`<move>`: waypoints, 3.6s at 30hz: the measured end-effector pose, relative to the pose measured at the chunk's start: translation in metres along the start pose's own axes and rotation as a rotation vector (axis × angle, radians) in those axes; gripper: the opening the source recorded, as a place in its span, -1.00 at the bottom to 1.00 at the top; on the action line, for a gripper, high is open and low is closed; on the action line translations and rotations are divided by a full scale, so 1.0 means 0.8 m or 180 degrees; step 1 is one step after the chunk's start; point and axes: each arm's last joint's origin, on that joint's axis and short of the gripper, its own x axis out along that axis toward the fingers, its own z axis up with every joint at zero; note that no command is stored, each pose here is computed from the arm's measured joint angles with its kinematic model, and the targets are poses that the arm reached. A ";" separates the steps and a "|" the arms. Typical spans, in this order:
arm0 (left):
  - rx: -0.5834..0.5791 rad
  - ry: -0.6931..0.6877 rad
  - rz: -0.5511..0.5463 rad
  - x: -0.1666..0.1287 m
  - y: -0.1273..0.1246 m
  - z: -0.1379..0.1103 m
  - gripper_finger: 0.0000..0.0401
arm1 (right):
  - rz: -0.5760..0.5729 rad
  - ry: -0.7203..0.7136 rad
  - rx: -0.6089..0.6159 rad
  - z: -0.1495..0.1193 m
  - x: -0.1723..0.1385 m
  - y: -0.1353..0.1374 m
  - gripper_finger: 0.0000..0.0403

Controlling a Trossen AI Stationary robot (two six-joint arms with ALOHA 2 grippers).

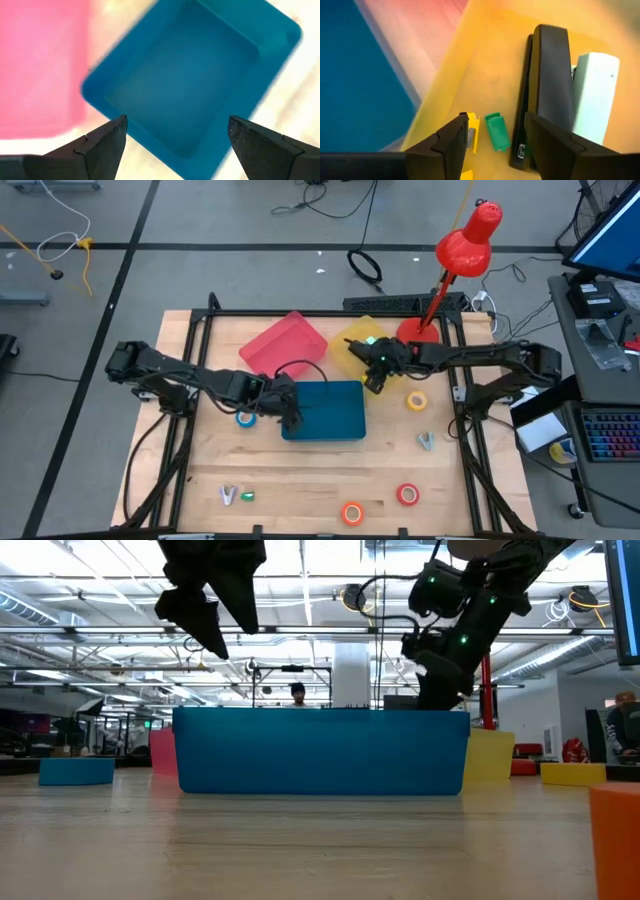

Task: Pick and place Stapler, Stapler remover, tape
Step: Put the green stapler into the yellow bin

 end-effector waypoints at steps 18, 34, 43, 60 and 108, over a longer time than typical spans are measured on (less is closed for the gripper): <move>0.0062 0.1253 -0.0166 -0.054 -0.051 -0.134 0.71 | 0.1424 -0.0809 0.0248 0.011 -0.114 -0.001 -0.11; 0.1278 0.1382 -0.0163 -0.016 -0.100 -0.233 0.71 | 0.1471 -0.1060 0.0221 0.009 -0.138 -0.006 -0.12; 0.1243 0.1484 -0.0071 0.000 -0.106 -0.252 0.71 | 0.1469 -0.1060 0.0219 0.009 -0.138 -0.006 -0.13; 0.1697 0.1137 -0.0243 -0.010 -0.112 -0.269 0.71 | 0.1465 -0.1062 0.0206 0.009 -0.138 -0.006 -0.14; 0.1477 0.1219 -0.0415 0.048 -0.085 -0.267 -0.75 | 0.1317 -0.1110 0.0358 0.010 -0.138 -0.007 -0.16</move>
